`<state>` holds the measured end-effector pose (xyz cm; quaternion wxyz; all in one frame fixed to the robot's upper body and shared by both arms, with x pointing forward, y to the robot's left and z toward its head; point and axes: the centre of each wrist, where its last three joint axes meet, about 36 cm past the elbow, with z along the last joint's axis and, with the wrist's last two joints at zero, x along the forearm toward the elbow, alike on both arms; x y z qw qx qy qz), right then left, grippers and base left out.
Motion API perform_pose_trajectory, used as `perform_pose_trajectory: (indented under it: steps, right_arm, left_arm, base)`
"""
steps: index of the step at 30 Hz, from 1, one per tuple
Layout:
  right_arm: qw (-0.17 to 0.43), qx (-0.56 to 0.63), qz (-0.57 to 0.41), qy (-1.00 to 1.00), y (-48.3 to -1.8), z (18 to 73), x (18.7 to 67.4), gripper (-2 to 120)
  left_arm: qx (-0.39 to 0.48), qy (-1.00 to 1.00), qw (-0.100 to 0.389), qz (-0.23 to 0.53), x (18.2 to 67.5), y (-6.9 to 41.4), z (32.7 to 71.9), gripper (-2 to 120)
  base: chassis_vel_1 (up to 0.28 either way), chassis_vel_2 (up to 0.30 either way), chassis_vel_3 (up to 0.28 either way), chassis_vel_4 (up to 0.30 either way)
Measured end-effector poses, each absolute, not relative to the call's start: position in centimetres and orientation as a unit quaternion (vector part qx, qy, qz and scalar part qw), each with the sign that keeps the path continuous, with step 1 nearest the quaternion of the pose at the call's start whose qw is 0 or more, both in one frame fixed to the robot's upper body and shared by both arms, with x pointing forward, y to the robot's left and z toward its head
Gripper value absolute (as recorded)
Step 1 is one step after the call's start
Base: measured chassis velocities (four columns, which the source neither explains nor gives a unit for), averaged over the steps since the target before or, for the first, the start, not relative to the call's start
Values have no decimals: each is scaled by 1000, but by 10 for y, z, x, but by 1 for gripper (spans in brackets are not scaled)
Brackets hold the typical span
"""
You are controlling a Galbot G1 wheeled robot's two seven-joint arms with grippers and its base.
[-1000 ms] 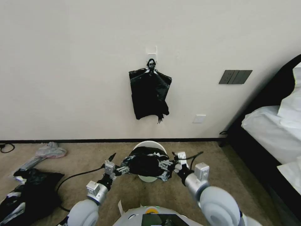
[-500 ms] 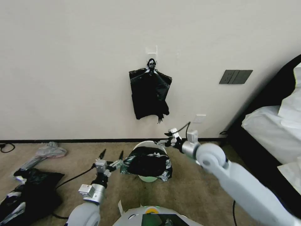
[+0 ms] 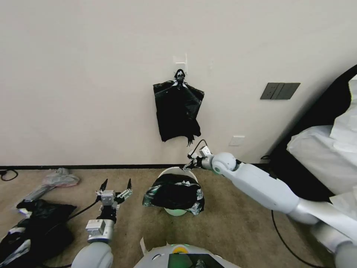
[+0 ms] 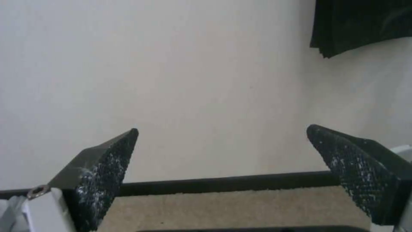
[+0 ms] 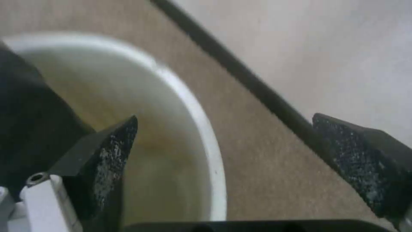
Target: Place a trash bag onto the trash bin.
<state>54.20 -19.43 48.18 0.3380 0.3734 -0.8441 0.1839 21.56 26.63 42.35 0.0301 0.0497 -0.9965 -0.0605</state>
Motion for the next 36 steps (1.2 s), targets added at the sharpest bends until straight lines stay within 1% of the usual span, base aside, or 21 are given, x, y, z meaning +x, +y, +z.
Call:
perform_pose_trajectory:
  steps: [4,11,13,14,15,17,18,19,20,21,22,23,24,27,28,30,31,32,33,35,36]
  right_arm:
    - [367,392,214,-816,-198,466,555,100]
    - [388,405,206,-802,-198,456,577,100]
    - [392,410,200,-798,-196,453,581,98]
    - [394,412,198,-797,-195,451,583,93]
    - [394,412,198,-797,-195,451,583,93]
    - [397,418,197,-793,-191,448,584,84]
    - [398,420,197,-791,-190,446,584,82]
    - [399,422,198,-790,-189,445,585,76]
    - [399,422,198,-790,-189,445,585,76]
    - [400,423,199,-788,-188,444,585,70]
    - [400,424,198,-788,-188,444,585,70]
    - [401,425,197,-787,-187,443,586,62]
    - [401,425,197,-787,-187,443,586,62]
    - [402,424,196,-788,-187,442,587,46]
    - [402,424,196,-788,-187,442,587,46]
    - [403,422,193,-789,-188,441,589,34]
    - [404,421,191,-789,-188,439,589,31]
    - [404,421,191,-789,-188,439,589,31]
    - [405,420,187,-791,-188,437,590,24]
    - [406,418,181,-792,-189,435,591,16]
    - [406,418,181,-792,-189,435,591,16]
  left_arm:
    - [54,-996,33,-56,211,263,422,100]
    - [54,-997,35,-47,208,259,420,100]
    - [54,-997,36,-44,208,257,420,100]
    - [54,-997,36,-42,207,257,420,100]
    - [54,-997,36,-42,207,257,420,100]
    - [53,-997,36,-40,207,255,420,100]
    - [53,-997,36,-39,207,255,421,100]
    - [52,-997,36,-39,207,255,421,100]
    - [52,-997,36,-39,207,255,421,100]
    - [52,-997,36,-38,207,255,421,100]
    - [52,-997,36,-38,207,255,422,100]
    - [51,-997,36,-36,206,254,422,100]
    - [51,-997,36,-36,206,254,422,100]
    - [51,-997,40,-30,207,253,423,100]
    - [51,-997,40,-30,207,253,423,100]
    - [51,-997,40,-28,207,253,424,100]
    - [52,-997,41,-26,207,253,424,100]
    - [52,-997,41,-26,207,253,424,100]
    - [53,-997,46,-20,207,252,424,100]
    - [54,-997,49,-15,206,251,425,100]
    - [54,-997,49,-15,206,251,425,100]
  base:
    - [0,0,0,0]
    - [0,0,0,0]
    - [0,0,0,0]
    - [0,0,0,0]
    - [0,0,0,0]
    - [0,0,0,0]
    - [0,0,0,0]
    - [0,0,0,0]
    - [0,0,0,0]
    - [0,0,0,0]
    - [0,0,0,0]
    - [0,0,0,0]
    - [0,0,0,0]
    - [0,0,0,0]
    - [0,0,0,0]
    - [0,0,0,0]
    - [0,0,0,0]
    - [0,0,0,0]
    - [0,0,0,0]
    - [0,0,0,0]
    - [0,0,0,0]
